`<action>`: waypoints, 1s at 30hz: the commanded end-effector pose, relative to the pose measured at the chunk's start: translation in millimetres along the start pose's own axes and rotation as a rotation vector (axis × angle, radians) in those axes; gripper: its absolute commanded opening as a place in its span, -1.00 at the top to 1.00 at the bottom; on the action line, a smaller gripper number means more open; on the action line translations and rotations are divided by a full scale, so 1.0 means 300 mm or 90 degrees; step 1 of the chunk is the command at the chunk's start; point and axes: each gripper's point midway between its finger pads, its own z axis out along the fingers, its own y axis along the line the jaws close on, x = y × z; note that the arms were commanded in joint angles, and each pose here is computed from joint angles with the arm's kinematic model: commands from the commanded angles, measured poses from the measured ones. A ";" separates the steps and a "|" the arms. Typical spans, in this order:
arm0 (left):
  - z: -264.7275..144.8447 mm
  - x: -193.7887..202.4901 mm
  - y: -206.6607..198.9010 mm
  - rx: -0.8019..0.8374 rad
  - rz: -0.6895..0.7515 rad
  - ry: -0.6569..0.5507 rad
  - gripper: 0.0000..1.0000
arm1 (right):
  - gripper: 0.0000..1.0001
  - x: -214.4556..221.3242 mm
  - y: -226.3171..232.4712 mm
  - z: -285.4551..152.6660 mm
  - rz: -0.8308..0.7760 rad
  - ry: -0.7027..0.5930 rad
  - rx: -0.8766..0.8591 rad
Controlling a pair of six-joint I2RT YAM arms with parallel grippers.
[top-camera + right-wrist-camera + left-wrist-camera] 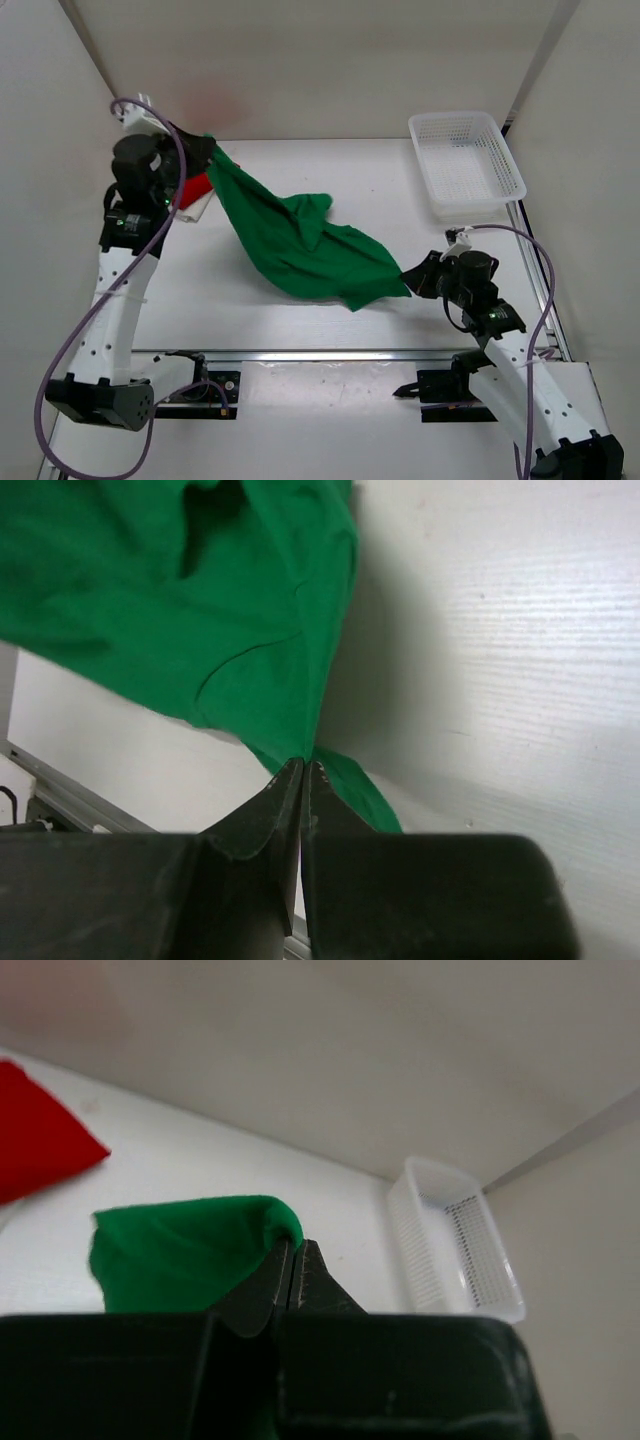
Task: Fold and stack the t-shirts
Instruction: Flatten out the tshirt
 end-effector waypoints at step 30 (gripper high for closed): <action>0.325 0.610 0.322 -0.091 -0.029 0.263 0.01 | 1.00 0.021 -0.028 0.114 0.028 0.036 -0.009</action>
